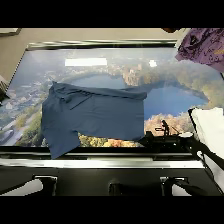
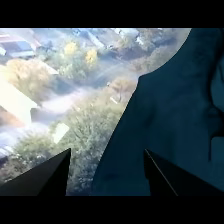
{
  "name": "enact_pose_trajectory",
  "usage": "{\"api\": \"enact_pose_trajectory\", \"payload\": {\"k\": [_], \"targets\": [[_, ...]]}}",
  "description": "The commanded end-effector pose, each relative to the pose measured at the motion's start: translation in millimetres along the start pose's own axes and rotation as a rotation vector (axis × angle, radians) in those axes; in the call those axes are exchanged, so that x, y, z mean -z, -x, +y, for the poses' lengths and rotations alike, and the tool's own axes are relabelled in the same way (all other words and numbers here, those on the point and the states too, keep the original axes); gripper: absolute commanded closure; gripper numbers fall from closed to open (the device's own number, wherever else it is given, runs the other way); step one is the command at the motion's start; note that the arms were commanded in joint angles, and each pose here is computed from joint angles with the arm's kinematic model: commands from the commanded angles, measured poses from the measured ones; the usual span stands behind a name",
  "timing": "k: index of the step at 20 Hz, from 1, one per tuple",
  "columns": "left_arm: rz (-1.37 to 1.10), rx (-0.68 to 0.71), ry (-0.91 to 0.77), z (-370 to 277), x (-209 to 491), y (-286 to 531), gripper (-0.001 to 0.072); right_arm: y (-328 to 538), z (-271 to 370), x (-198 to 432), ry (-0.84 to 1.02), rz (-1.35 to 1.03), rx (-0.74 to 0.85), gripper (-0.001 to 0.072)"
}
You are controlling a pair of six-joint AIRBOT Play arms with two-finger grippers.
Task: Fold the clothes and pants, and hang the long-sleeved shirts on hangers.
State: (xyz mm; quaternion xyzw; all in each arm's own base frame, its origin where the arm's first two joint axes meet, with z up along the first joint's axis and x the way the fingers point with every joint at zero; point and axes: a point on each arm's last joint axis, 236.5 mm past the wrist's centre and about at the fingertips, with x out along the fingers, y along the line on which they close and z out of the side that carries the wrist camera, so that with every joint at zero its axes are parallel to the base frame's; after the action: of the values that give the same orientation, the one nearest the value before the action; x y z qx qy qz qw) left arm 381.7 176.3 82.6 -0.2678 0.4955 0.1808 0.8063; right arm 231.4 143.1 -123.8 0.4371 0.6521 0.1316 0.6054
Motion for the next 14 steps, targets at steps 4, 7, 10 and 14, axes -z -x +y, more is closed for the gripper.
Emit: {"api": "enact_pose_trajectory", "payload": {"k": [4,7,10,14], "targets": [[0.170,0.225,0.068,12,63,-46,0.0184,5,6,-15,0.028,-0.082,0.024,0.0682],[0.240,0.255,0.036,16,103,-74,0.0236,13,14,-6,0.032,-0.068,0.019,0.0683],[0.282,0.246,0.027,19,137,-99,0.0238,26,20,-5,0.041,-0.104,0.039,0.0683],[0.354,0.293,0.035,16,165,-121,0.0237,38,24,-5,0.057,-0.141,0.060,0.0683]]}}
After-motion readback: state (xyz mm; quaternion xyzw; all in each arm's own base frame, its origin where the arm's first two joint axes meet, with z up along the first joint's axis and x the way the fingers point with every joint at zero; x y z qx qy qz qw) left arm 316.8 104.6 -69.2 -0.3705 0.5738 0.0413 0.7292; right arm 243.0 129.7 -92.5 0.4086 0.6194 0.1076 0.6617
